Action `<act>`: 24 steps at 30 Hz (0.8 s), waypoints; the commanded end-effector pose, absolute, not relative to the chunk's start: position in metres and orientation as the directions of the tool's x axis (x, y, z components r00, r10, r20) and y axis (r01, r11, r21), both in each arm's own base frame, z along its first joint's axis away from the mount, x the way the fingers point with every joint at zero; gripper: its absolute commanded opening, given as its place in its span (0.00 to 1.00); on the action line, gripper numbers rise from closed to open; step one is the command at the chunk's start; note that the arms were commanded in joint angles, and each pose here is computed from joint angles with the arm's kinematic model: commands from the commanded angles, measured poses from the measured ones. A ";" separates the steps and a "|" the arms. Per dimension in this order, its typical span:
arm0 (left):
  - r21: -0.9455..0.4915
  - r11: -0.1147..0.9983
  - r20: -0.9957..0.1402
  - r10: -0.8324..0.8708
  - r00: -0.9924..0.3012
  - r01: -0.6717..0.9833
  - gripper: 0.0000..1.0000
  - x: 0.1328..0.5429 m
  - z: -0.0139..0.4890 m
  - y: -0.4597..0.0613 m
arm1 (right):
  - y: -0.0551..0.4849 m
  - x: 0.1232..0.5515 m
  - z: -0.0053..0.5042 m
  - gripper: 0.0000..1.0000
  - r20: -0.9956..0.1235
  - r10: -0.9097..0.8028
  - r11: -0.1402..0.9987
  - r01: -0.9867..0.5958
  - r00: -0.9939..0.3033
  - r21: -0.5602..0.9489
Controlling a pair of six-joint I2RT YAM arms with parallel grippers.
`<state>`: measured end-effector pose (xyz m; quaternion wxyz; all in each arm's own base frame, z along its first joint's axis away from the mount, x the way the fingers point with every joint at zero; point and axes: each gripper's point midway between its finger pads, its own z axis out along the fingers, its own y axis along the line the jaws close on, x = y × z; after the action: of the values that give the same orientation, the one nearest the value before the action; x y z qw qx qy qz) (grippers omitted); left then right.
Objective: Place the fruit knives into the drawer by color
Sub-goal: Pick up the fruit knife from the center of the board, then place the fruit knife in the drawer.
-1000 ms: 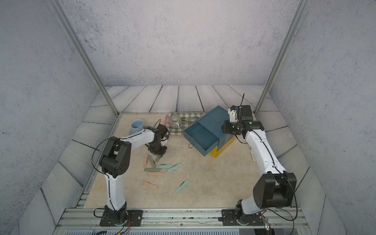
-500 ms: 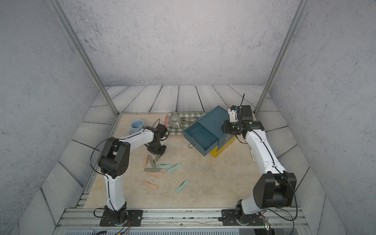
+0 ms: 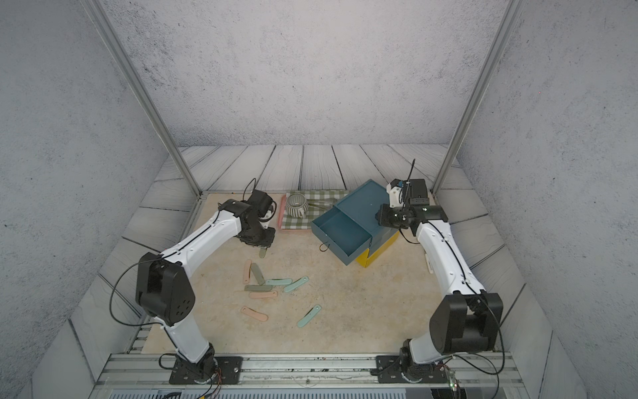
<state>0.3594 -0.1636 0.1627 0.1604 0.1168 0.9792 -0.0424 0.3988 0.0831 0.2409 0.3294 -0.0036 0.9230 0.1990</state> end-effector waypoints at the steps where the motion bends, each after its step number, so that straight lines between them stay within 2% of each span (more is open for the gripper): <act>1: -0.239 0.945 -0.398 0.112 -0.910 0.221 0.10 0.347 0.215 -0.185 | 0.079 0.378 0.190 0.20 -0.446 0.132 0.930 -0.045 -0.885 0.364; 6: -0.452 0.856 -0.524 -0.026 -0.852 0.252 0.12 0.342 0.281 -0.220 | 0.079 0.378 0.189 0.20 -0.446 0.139 0.928 -0.041 -0.884 0.370; 11: -0.672 0.678 -0.543 -0.177 -0.821 0.299 0.13 0.334 0.325 -0.266 | 0.079 0.379 0.188 0.20 -0.444 0.141 0.927 -0.039 -0.885 0.372; 15: -0.722 0.607 -0.541 -0.194 -0.819 0.333 0.13 0.332 0.343 -0.298 | 0.080 0.378 0.189 0.20 -0.445 0.143 0.926 -0.039 -0.884 0.375; 21: -0.756 0.579 -0.491 -0.196 -0.849 0.304 0.13 0.345 0.334 -0.349 | 0.080 0.377 0.187 0.20 -0.440 0.142 0.927 -0.037 -0.887 0.374; 24: -0.747 0.602 -0.478 -0.190 -0.858 0.283 0.13 0.351 0.325 -0.367 | 0.080 0.376 0.186 0.20 -0.437 0.141 0.927 -0.036 -0.888 0.374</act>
<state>0.3457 -0.3512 0.3148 0.2602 0.0396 0.8623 -0.4327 0.4024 0.0846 0.2404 0.3355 0.0018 0.9192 0.2063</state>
